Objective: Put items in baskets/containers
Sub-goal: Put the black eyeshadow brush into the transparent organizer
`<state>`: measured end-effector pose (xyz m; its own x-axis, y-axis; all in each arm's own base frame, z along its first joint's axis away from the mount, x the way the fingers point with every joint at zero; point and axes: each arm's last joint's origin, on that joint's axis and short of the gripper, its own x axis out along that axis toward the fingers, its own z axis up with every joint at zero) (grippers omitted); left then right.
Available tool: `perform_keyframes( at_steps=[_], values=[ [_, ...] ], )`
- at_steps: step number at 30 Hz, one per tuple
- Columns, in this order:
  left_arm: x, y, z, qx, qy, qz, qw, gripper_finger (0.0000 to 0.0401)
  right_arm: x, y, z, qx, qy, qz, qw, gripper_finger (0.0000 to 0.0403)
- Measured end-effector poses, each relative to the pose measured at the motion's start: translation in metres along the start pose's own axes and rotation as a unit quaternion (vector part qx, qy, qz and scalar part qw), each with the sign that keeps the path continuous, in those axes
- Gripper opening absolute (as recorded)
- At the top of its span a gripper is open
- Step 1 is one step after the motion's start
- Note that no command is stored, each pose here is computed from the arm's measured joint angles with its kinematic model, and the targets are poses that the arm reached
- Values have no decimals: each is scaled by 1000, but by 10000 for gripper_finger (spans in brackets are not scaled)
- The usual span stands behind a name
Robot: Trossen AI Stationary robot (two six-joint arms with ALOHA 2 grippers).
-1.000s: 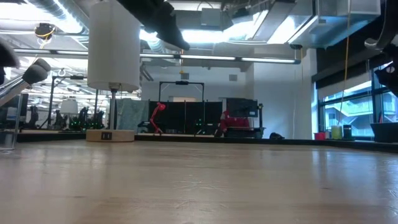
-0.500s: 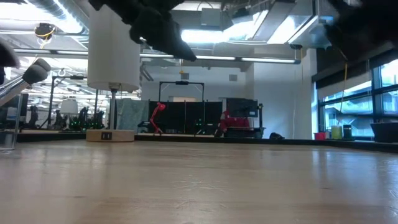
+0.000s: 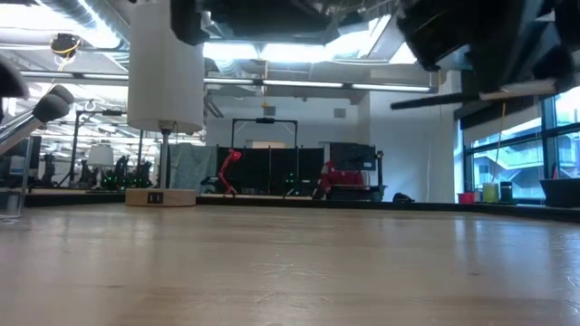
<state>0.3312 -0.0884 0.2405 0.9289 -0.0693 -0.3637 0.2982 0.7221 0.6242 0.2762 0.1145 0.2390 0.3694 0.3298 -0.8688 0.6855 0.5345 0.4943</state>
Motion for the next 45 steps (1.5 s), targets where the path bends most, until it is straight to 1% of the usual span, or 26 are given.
perform_keyframes(
  at_steps=[2, 4, 6, 7, 11, 14, 18, 21, 23, 27, 32, 34, 38, 45],
  values=[
    [6, -11, 4, 36, -14, -5, 999, 61, 3, 1, 9, 5, 12, 44, 999, 37],
    [14, -23, 2, 68, -9, -12, 998, 65, 5, 4, 17, 0, 29, 96, 995, 37],
    [23, -32, -1, 92, 0, -5, 996, 73, 4, 7, 25, -9, 38, 138, 990, 37],
    [27, -36, -3, 103, 7, 4, 995, 78, 2, 7, 29, -10, 39, 151, 988, 37],
    [42, -46, -7, 141, 25, 62, 988, 102, -1, 3, 42, 7, 30, 155, 987, 37],
    [47, -51, -4, 171, 17, 101, 980, 122, -4, 0, 51, 15, 28, 160, 987, 37],
    [54, -56, 0, 200, 16, 101, 975, 142, -6, -4, 61, 23, 19, 164, 986, 37],
    [56, -57, 0, 217, 23, 98, 971, 148, -8, -6, 65, 27, 21, 170, 985, 37],
    [57, -55, -1, 221, 32, 102, 969, 147, -9, -6, 67, 29, 21, 171, 985, 37],
    [57, -52, -4, 224, 67, 127, 964, 139, -9, -7, 69, 32, 18, 172, 984, 37],
    [57, -53, -5, 237, 75, 122, 961, 122, -9, -6, 69, 28, 26, 179, 983, 37],
    [57, -52, -7, 238, 88, 126, 959, 115, -10, -4, 69, 22, 31, 192, 981, 37],
    [57, -51, -7, 241, 105, 140, 955, 104, -11, -3, 68, 19, 35, 197, 979, 37],
    [57, -51, -7, 244, 104, 138, 954, 91, -11, -3, 69, 18, 36, 200, 979, 37]
  ],
)
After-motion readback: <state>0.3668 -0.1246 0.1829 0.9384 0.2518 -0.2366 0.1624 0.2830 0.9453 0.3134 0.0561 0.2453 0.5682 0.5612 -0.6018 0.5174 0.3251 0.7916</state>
